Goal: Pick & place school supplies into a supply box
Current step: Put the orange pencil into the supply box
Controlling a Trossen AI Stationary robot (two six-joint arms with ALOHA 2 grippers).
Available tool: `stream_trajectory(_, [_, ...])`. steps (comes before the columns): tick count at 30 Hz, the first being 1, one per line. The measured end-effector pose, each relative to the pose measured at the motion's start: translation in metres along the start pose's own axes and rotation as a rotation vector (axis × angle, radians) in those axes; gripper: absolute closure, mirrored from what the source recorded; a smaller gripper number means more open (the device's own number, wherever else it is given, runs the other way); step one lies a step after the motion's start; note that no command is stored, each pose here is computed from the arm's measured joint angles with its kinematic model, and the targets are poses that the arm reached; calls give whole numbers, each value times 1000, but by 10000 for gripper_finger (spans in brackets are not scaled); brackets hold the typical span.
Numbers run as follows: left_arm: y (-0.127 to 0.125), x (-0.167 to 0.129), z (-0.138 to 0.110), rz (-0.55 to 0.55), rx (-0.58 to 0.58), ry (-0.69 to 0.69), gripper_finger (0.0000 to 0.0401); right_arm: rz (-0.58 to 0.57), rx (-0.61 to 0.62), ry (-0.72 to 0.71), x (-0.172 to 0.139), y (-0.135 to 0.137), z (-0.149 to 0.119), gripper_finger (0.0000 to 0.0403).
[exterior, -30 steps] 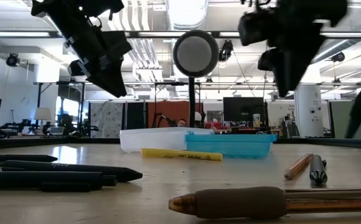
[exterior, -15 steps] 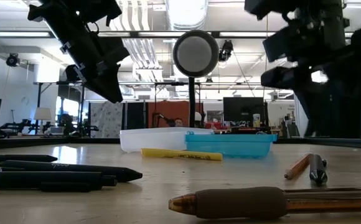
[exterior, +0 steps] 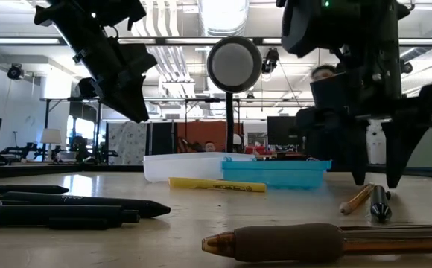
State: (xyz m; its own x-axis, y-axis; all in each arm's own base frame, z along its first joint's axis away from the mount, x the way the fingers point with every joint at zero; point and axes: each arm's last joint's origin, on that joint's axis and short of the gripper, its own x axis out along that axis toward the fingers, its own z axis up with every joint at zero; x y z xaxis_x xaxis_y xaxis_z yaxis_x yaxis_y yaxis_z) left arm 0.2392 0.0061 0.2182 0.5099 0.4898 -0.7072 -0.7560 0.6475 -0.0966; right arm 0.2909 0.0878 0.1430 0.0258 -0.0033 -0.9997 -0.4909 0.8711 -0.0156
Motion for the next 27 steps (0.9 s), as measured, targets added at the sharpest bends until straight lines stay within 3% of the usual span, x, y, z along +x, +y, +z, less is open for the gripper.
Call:
stream_trajectory(6, [0, 0, 0, 1, -24, 0, 309, -1, -28, -13, 7, 0, -1, 255])
stream_trajectory(19, [0, 0, 1, -5, -86, -6, 309, 13, -29, -9, 19, 3, -11, 369])
stream_trajectory(27, [-1, 0, 1, -8, -112, -10, 309, 4, -51, -41, 10, 4, -14, 388])
